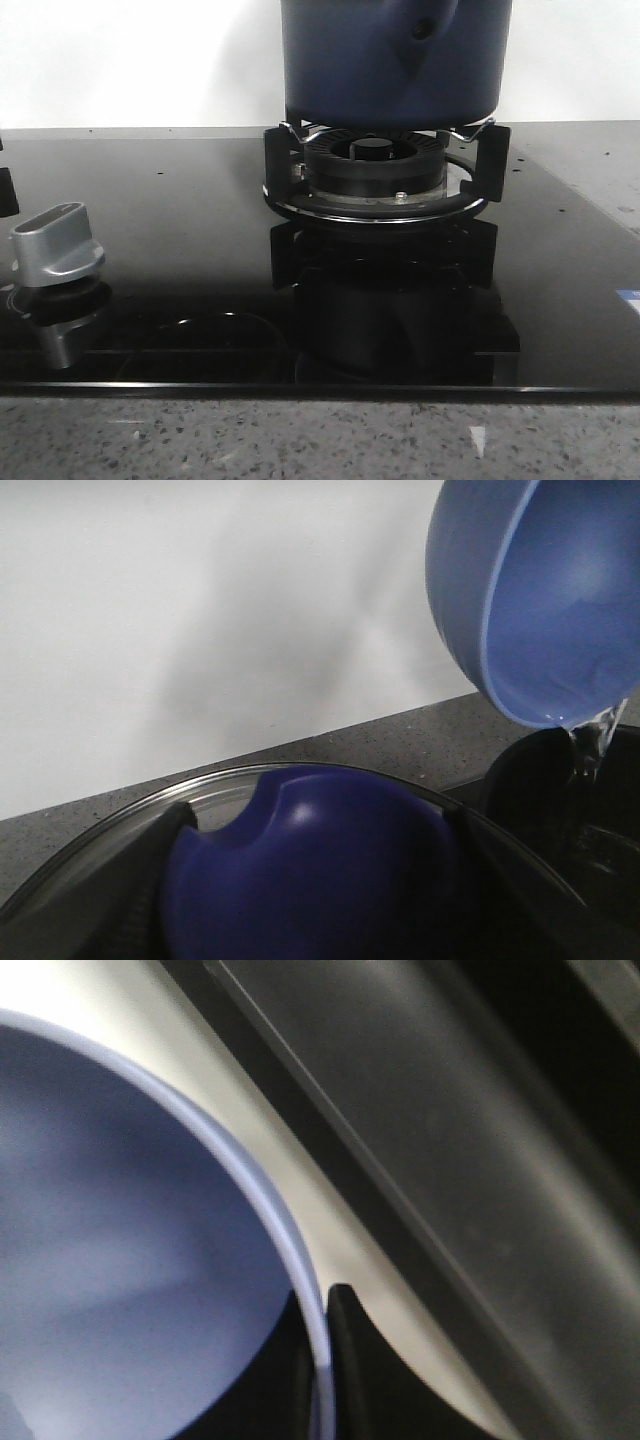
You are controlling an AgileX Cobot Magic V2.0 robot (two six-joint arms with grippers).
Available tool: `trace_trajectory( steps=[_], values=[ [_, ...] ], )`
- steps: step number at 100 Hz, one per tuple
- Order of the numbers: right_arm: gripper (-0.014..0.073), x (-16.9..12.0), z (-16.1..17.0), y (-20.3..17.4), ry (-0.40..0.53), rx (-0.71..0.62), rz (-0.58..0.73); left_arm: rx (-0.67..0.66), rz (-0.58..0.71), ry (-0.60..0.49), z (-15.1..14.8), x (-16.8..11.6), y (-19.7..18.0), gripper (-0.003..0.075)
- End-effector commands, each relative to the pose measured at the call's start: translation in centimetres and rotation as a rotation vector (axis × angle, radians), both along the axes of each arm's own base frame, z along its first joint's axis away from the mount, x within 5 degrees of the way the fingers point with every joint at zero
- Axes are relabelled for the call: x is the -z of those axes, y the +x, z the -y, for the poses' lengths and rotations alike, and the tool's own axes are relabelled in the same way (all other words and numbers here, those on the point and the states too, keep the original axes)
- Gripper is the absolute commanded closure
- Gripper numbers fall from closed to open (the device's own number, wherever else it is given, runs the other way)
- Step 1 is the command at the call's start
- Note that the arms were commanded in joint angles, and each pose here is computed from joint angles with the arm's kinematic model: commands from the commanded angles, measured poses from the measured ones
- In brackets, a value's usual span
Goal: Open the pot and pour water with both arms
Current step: 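Tilt the light blue bowl with the right gripper, pouring water into the saucepan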
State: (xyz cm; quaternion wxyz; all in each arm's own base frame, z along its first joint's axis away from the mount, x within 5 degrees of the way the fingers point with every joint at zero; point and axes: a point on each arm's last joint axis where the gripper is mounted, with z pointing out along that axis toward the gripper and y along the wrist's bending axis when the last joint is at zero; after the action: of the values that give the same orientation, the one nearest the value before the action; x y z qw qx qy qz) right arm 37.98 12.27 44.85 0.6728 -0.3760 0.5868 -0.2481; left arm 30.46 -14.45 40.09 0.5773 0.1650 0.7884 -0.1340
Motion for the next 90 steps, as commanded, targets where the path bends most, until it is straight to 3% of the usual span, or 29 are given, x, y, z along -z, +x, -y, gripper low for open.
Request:
trace_trajectory(
  steps=[1, 31, 53, 90],
  values=[
    [0.0639, -3.6, 0.2, -1.9, -0.066, -0.039, 0.145, 0.001, 0.17, -0.078, -0.6, -3.6, -1.0, 0.0373],
    [0.0639, -6.4, 0.5, -2.7, -0.158, -0.014, 0.26, 0.001, 0.17, -0.078, -0.6, -3.6, -1.0, 0.0373],
    [0.0639, -9.3, 1.0, -3.8, -0.14, 0.003, 0.349, 0.001, 0.17, -0.078, -0.6, -3.6, -1.0, 0.0373],
    [0.064, -9.2, 1.7, -3.6, -0.099, 0.076, 0.311, 0.0, 0.168, -0.077, -0.6, -3.6, -1.0, 0.0373]
  ],
)
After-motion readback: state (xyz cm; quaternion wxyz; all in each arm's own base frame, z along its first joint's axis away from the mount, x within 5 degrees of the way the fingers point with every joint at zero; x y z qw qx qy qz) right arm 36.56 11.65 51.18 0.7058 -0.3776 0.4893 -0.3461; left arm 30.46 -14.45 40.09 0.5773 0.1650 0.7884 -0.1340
